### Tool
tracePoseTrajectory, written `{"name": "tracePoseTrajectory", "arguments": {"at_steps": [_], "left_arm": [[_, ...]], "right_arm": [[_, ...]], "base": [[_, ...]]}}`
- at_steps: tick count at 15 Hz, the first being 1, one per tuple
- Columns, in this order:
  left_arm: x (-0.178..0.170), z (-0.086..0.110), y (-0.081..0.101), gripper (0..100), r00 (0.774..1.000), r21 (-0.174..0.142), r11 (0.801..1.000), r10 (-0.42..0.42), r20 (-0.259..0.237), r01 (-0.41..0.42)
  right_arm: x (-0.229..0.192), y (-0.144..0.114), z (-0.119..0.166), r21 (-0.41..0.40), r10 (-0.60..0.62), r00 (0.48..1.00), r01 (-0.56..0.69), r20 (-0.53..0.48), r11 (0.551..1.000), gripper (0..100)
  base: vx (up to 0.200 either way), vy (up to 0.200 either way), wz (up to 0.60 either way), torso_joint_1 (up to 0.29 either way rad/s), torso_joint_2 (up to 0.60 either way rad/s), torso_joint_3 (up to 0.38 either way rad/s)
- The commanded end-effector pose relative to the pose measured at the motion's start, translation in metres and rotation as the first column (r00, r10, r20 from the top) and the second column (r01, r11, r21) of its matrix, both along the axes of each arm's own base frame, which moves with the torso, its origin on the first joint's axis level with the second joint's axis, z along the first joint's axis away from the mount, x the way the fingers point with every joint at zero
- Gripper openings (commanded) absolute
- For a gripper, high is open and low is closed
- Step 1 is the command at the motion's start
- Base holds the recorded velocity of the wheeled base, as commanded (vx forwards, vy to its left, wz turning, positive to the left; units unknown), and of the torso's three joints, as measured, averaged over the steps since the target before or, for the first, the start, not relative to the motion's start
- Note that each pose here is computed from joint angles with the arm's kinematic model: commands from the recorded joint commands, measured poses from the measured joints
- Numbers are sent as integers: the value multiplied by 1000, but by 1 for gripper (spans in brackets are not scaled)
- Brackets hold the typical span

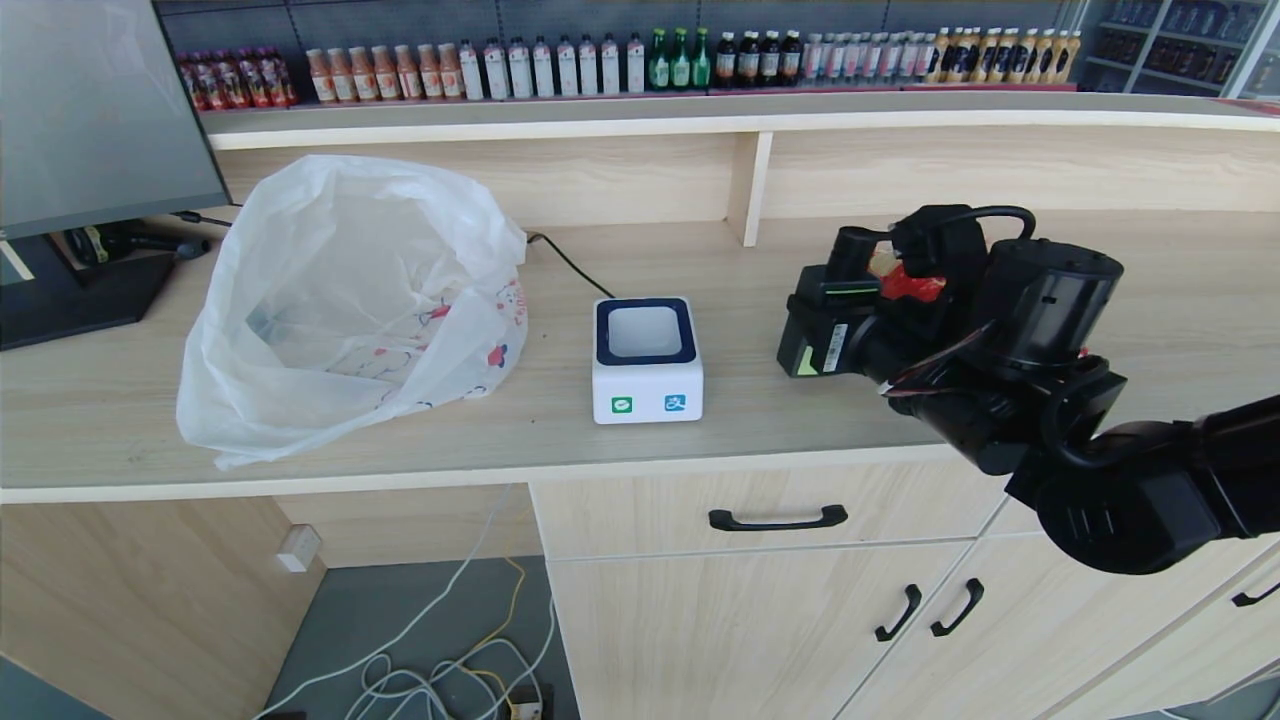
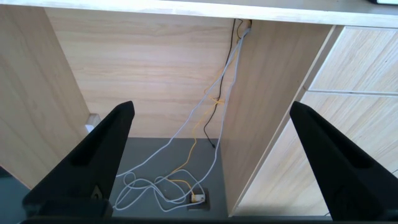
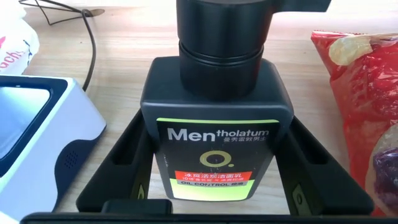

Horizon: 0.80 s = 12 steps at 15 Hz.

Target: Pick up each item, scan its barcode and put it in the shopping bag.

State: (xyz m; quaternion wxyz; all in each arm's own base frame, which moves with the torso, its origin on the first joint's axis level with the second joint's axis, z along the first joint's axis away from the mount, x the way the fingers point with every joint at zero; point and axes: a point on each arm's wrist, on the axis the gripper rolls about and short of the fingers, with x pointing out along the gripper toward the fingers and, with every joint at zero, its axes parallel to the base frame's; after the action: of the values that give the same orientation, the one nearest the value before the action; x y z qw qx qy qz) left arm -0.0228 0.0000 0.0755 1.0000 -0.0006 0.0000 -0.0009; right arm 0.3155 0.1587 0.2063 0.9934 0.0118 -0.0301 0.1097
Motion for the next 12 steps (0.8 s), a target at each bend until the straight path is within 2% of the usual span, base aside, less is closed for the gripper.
{"name": "tracePoseTrajectory", "arguments": {"at_steps": [1,4,8,12], "left_arm": [[0,0,0,100,1000,0,1000,0,0,0],[0,0,0,100,1000,0,1000,0,0,0],[0,0,0,100,1000,0,1000,0,0,0],[0,0,0,100,1000,0,1000,0,0,0]], "right_arm": [[-3,-1,6,9,1,1000,-1,17,1000,0],[-10,-4,11,14,5,1000,-6,27,1000,0],[-17,-6,11,4,112,993,-112,31,994,0],[-27,-10,12,8,146,989,-146,31,989,0]], "base": [[0,0,0,0,0,0],[0,0,0,0,0,0],[0,0,0,0,0,0],[0,0,0,0,0,0]]}}
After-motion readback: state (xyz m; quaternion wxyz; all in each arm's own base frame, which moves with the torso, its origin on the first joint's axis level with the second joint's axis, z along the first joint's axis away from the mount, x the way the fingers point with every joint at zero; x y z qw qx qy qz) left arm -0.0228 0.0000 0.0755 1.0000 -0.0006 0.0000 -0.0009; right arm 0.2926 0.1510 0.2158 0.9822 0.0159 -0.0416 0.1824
